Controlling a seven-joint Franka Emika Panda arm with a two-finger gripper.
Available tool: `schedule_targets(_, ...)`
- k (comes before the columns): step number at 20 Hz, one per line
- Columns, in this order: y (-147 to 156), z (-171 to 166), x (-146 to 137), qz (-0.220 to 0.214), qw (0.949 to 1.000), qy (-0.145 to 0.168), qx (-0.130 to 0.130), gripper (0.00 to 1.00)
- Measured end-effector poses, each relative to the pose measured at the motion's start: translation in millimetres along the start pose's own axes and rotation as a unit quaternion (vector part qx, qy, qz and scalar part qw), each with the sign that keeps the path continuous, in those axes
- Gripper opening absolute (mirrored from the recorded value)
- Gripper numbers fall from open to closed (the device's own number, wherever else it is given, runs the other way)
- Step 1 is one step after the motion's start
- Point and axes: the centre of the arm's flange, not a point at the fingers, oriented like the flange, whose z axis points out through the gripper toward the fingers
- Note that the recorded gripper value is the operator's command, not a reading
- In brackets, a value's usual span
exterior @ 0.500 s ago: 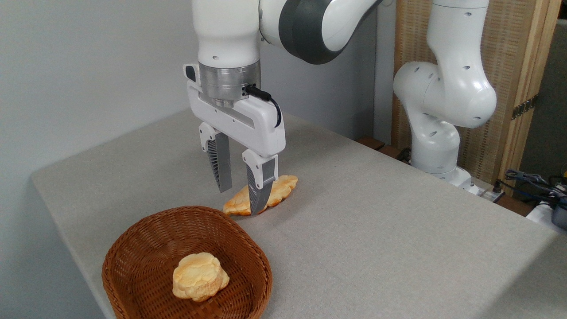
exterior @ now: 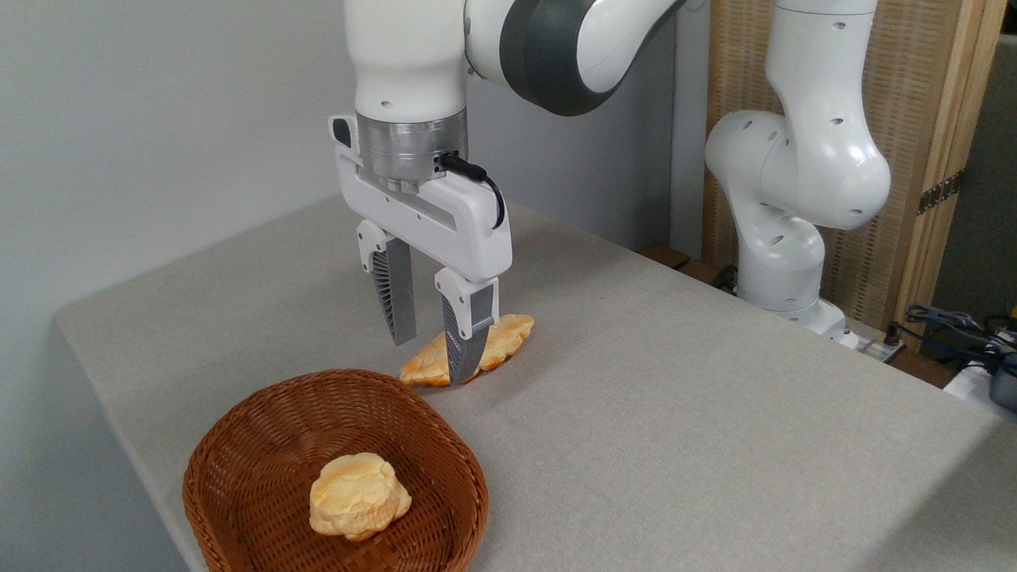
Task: Put bread into the basket
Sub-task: 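Lower the open gripper down over the croissant-shaped bread, then close the gripper fingers around the middle of the croissant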
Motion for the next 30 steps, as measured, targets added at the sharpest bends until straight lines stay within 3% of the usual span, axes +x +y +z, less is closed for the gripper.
schedule_targets(19,5.5,6.3,1.4,0.005,1.0,-0.006,-0.005,1.0)
schedule_targets(30,93.8,63.4,12.2,0.081,0.9939,-0.056,-0.05,1.0)
